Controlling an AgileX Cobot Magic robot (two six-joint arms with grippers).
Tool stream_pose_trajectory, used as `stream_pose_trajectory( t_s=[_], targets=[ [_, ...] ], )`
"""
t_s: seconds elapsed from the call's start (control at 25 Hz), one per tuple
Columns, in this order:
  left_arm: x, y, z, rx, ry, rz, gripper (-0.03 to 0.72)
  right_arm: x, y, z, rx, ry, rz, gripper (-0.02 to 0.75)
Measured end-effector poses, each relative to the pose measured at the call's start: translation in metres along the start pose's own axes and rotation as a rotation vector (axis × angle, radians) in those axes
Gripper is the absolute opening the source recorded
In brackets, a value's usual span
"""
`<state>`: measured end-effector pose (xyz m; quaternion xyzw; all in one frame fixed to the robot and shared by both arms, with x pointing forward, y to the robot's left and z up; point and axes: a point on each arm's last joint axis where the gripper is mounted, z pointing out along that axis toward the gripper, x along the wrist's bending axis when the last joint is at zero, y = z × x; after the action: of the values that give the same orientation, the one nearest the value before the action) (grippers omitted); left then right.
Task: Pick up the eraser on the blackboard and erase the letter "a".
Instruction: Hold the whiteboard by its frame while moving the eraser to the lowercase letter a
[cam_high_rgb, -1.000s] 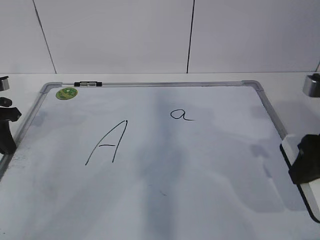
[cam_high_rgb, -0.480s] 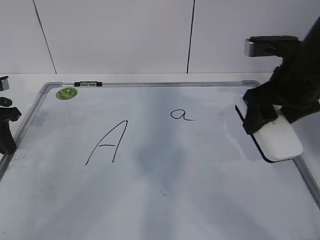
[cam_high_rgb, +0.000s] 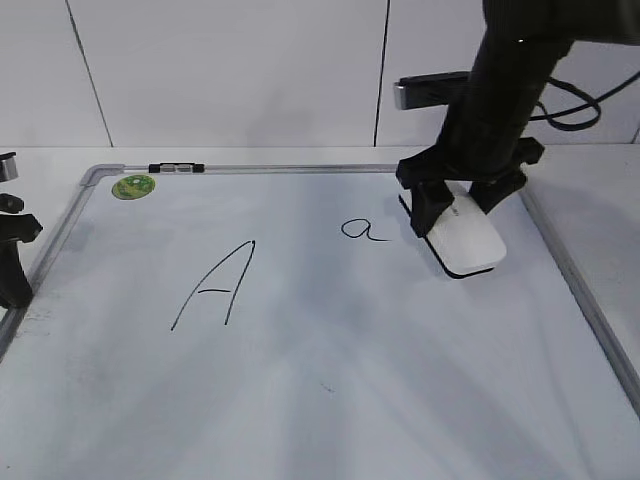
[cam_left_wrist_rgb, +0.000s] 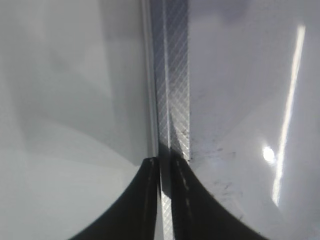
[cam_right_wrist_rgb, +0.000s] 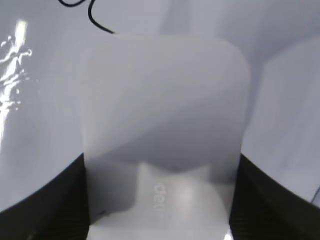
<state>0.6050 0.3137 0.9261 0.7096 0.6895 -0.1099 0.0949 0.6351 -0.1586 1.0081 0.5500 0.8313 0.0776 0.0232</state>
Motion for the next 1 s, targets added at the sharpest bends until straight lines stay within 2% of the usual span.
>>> stream_pose_trajectory(
  t_s=[0.48,1.0],
  targets=[
    [0.000,0.000,0.000,-0.001,-0.002,-0.001,0.050,0.016,0.052,0.048,-0.003,-0.014,-0.061,0.524],
    [0.000,0.000,0.000,-0.001,-0.002,-0.001,0.050,0.015,0.057,0.065,0.019,-0.019,-0.064,0.524]
  ],
)
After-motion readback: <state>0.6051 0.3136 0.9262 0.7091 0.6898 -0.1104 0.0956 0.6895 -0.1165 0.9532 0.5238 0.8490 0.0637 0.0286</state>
